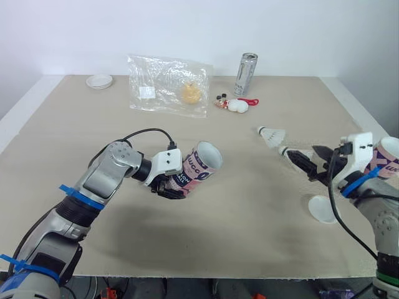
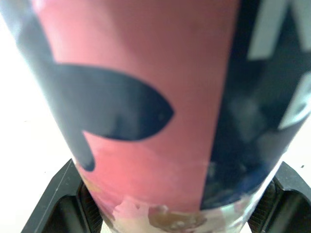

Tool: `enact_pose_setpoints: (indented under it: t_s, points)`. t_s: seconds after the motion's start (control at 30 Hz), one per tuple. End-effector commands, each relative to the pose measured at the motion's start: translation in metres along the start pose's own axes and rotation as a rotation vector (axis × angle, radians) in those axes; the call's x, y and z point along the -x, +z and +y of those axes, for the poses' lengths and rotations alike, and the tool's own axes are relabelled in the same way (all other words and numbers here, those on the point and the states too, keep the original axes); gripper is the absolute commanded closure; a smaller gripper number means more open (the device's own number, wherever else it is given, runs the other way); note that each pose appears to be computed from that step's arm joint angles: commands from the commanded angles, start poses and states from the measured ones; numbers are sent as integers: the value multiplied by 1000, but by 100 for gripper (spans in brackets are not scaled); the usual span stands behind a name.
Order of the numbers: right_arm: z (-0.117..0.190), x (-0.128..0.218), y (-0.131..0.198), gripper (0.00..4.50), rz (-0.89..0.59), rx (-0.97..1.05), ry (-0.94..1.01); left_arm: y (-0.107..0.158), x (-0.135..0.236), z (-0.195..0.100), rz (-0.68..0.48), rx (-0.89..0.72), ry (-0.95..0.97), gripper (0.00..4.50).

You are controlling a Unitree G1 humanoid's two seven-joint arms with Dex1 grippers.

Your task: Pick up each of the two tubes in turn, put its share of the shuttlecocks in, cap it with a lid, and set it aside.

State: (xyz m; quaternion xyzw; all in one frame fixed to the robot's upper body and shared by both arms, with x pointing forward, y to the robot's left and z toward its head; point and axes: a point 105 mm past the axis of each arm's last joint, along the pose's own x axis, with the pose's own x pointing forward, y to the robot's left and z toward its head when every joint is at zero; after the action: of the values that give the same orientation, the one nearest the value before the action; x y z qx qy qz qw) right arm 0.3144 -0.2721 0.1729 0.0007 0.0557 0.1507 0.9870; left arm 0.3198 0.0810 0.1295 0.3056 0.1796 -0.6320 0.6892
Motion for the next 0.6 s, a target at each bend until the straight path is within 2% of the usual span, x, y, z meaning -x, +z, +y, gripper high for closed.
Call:
enact_pose_setpoints:
  t_s: [0.03,0.13,0.6]
  points:
    - [0,2,6,6,-19,8,-5,2,-5,-4,0,-15,-26,141]
    - [-3,-1,-5,6,10,8,-23,0,-5,-5,0,-11,-24,141]
    - [-11,-12,-16,6,33,-11,-36,-1,-4,-7,-3,8,-12,141]
